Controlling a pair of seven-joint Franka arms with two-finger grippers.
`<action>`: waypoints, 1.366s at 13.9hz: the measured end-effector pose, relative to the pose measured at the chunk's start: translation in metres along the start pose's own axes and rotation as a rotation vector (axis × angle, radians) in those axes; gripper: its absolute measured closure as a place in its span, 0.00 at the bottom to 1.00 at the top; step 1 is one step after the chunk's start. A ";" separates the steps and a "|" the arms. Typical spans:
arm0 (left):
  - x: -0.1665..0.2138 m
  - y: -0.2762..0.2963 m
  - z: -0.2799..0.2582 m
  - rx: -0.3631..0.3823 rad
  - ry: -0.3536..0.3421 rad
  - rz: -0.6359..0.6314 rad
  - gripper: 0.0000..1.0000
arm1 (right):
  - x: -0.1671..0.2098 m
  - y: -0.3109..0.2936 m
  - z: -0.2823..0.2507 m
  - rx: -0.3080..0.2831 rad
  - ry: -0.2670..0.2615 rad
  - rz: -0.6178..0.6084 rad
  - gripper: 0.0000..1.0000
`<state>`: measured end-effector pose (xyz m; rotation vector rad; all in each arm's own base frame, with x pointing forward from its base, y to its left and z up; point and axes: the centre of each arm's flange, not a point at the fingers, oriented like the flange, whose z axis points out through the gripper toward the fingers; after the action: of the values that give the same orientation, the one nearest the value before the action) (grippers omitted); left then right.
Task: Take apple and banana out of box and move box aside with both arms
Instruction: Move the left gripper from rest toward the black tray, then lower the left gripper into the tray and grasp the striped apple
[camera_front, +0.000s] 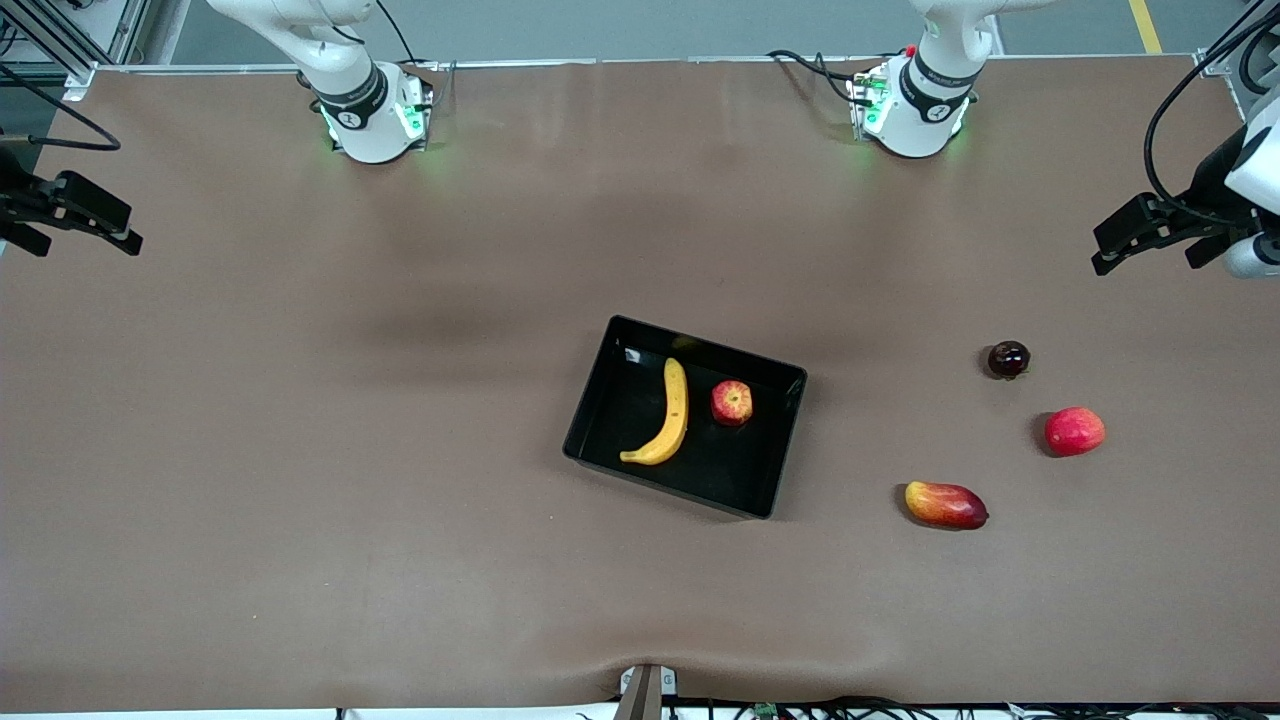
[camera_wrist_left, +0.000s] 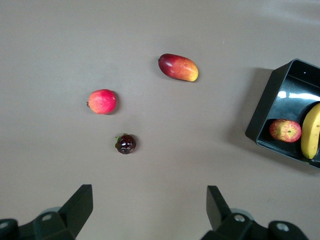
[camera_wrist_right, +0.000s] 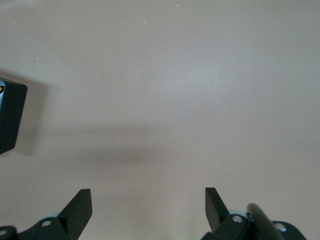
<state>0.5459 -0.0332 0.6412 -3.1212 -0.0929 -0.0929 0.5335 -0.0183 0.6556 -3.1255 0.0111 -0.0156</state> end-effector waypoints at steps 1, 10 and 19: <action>0.000 0.000 0.000 0.000 -0.001 0.003 0.00 | 0.000 0.000 0.000 0.000 0.000 0.000 0.00; 0.030 0.062 0.045 0.000 -0.062 0.114 0.00 | 0.000 0.000 0.000 0.001 0.000 0.000 0.00; 0.054 0.227 0.150 0.035 -0.060 0.095 0.00 | 0.000 0.001 0.000 0.002 0.000 0.001 0.00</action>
<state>0.6226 -0.2542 0.4913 -3.0877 0.0519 0.0038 0.5337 -0.0190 0.6555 -3.1240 0.0134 -0.0160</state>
